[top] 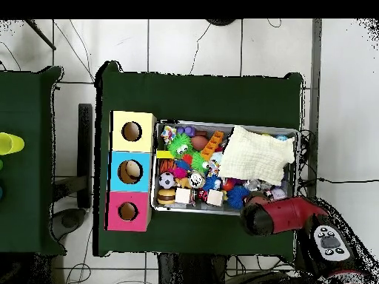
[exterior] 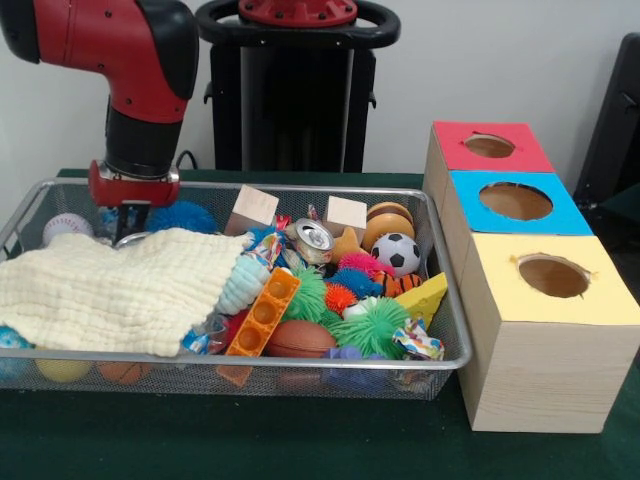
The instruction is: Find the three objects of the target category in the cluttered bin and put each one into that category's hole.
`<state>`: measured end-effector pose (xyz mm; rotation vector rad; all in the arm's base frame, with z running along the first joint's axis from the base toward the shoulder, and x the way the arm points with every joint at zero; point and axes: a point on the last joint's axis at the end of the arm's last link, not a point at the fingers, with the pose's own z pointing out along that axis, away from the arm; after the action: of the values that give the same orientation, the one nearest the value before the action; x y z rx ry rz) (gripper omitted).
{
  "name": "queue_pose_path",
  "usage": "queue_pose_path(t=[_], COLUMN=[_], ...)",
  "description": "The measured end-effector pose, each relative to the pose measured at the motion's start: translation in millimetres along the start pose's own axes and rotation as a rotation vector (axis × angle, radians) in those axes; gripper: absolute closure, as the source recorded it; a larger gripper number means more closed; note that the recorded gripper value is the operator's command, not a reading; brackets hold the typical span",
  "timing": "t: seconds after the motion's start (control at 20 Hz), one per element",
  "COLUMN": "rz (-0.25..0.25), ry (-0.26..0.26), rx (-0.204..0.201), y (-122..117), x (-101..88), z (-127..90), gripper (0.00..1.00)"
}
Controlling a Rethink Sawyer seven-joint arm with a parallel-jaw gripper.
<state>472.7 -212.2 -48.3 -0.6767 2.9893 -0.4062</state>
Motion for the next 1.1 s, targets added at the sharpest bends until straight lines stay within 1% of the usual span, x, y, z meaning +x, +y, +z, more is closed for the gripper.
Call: queue_pose_path(t=[0.2, 0.25, 0.35, 0.4, 0.55, 0.65, 0.85, 0.9, 0.95, 1.1], rz=[0.015, 0.029, 0.040, 0.060, 0.103, 0.156, 0.218, 0.224, 0.237, 0.249], ry=[0.002, 0.006, 0.011, 0.023, 0.036, 0.046, 0.063, 0.066, 0.069, 0.064], rx=[-0.003, -0.007, -0.011, -0.019, -0.034, -0.047, -0.063, -0.064, -0.065, -0.065], y=[0, 0, 1, 2, 1, -3, -9, -10, -12, -16], x=[-1.1, -1.3, -0.6, 1.8, 4.0, 3.0, 0.7, 0.4, -1.4, -4.5], z=[0, -3, -6, -13, -26, -44, -69, -72, -80, -87], gripper=[1.00, 1.00, 1.00, 1.00, 1.00, 1.00, 1.00, 1.00, 1.00, 1.00])
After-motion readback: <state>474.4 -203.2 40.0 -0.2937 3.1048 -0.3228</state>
